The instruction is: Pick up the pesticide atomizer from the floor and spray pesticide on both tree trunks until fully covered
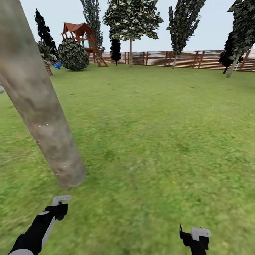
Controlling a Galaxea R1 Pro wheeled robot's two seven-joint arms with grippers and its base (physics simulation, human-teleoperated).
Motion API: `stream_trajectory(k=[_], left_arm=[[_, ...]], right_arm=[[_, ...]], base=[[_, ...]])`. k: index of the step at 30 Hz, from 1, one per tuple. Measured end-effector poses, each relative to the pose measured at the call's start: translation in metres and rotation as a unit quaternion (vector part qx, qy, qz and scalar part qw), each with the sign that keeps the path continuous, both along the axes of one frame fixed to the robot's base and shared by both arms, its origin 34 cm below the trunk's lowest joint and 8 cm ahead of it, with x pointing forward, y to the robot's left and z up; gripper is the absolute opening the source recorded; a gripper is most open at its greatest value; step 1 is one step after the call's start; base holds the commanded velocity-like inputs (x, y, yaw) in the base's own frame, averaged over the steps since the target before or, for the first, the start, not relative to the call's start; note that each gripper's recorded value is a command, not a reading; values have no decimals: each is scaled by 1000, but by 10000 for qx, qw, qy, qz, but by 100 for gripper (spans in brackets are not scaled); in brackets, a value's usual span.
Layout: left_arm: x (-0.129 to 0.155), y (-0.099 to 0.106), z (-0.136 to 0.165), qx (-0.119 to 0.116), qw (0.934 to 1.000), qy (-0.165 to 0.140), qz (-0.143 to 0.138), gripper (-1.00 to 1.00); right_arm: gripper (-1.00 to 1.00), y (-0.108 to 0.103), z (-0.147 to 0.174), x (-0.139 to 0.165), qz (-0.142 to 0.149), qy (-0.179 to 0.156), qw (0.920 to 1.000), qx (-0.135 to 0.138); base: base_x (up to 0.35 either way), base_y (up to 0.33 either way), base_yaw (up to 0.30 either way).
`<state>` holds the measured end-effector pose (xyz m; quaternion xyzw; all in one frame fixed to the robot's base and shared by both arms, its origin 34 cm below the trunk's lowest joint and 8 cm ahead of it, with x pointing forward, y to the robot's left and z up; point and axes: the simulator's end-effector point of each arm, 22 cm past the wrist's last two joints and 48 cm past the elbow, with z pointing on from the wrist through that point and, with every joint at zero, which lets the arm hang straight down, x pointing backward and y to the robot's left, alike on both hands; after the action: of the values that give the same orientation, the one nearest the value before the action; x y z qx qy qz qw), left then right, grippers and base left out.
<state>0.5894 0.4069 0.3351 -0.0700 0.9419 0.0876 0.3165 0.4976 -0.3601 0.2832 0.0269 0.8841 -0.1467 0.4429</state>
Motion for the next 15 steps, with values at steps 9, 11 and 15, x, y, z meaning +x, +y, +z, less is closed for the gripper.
stream_trajectory(k=[9,11,15], left_arm=[[0,-1,0,-6,10000,2,0,-100],[0,-1,0,-7,10000,1,-1,-100],[0,-1,0,-9,10000,0,0,-100]], right_arm=[[100,0,0,0,0,0,10000,4],[100,1,0,0,0,0,10000,4],[100,1,0,0,1,0,10000,3]], base=[[178,-215,207],[281,-155,13],[246,-181,15]])
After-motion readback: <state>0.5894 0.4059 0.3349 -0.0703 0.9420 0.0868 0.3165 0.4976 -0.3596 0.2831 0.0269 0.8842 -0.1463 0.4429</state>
